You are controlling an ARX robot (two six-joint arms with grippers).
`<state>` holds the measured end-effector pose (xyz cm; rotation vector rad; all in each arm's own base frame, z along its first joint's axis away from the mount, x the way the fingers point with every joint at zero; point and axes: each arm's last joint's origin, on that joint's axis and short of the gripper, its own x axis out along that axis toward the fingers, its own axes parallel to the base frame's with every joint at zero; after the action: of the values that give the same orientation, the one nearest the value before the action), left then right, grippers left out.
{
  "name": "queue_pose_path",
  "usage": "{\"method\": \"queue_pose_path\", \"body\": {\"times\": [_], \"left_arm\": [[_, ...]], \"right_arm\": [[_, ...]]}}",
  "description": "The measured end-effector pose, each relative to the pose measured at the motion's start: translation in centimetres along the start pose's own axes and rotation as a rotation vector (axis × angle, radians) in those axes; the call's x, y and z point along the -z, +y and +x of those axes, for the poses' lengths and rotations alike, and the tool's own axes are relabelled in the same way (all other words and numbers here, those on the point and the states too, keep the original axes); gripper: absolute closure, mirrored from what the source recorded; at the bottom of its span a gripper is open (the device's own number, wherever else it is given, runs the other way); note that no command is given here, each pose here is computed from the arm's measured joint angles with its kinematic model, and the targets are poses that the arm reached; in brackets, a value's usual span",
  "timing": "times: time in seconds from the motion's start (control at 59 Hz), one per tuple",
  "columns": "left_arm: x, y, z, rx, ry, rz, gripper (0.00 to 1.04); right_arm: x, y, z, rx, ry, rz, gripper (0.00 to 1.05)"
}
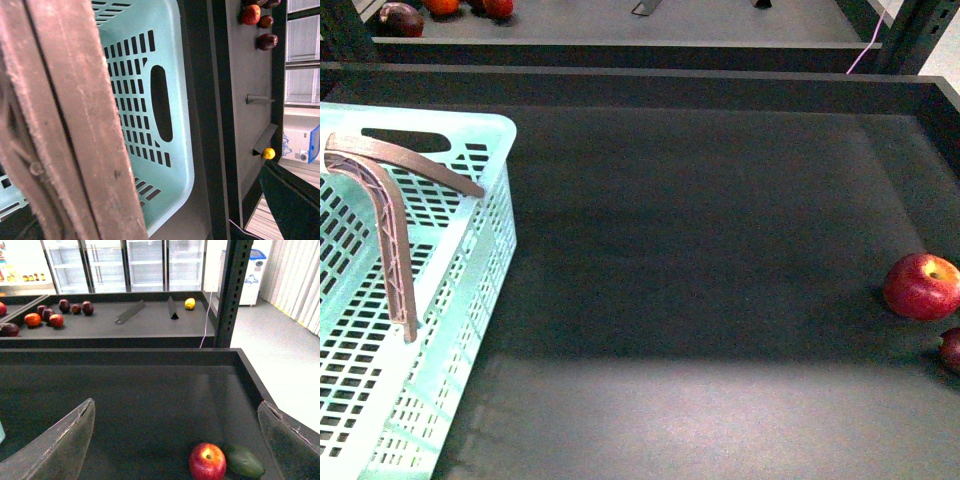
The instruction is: Pick apple with right arm and hold basket with left
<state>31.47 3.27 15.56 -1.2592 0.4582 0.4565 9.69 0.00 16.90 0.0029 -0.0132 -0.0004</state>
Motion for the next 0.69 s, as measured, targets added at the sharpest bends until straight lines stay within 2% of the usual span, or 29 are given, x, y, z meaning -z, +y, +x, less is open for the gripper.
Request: {"method": "queue_pose_path", "body": {"times": [0.136,0.305,0.322,0.407,0.508,0.695], "left_arm": [[-0.1,-0.2,0.7,-0.013,-0.012,0.001,0.08],[-0.2,-0.2,1.8,-0.058,-0.027,-0.004,0.43],[-0.2,-0.2,1.9,-0.064,-0.028,-0.004,0.49],[-0.3,-0.3,2.1,-0.076,-0.034,-0.002,0.64],[-0.2,-0.3,2.2,-0.093,-0.052,0.016,0.89],[0.8,-1.0,1.6,-0.092,-0.082,0.134,0.90]], "right_arm": [[0.0,0.0,0.0,0.000,0.000,0.000,0.09],[0.0,0.0,0.0,0.000,0.000,0.000,0.09],[0.0,0.0,0.0,0.000,0.000,0.000,0.09],[0.0,0.0,0.0,0.000,0.000,0.000,0.09],[0.0,0.0,0.0,0.000,0.000,0.000,0.09],[0.0,0.0,0.0,0.000,0.000,0.000,0.09]]}}
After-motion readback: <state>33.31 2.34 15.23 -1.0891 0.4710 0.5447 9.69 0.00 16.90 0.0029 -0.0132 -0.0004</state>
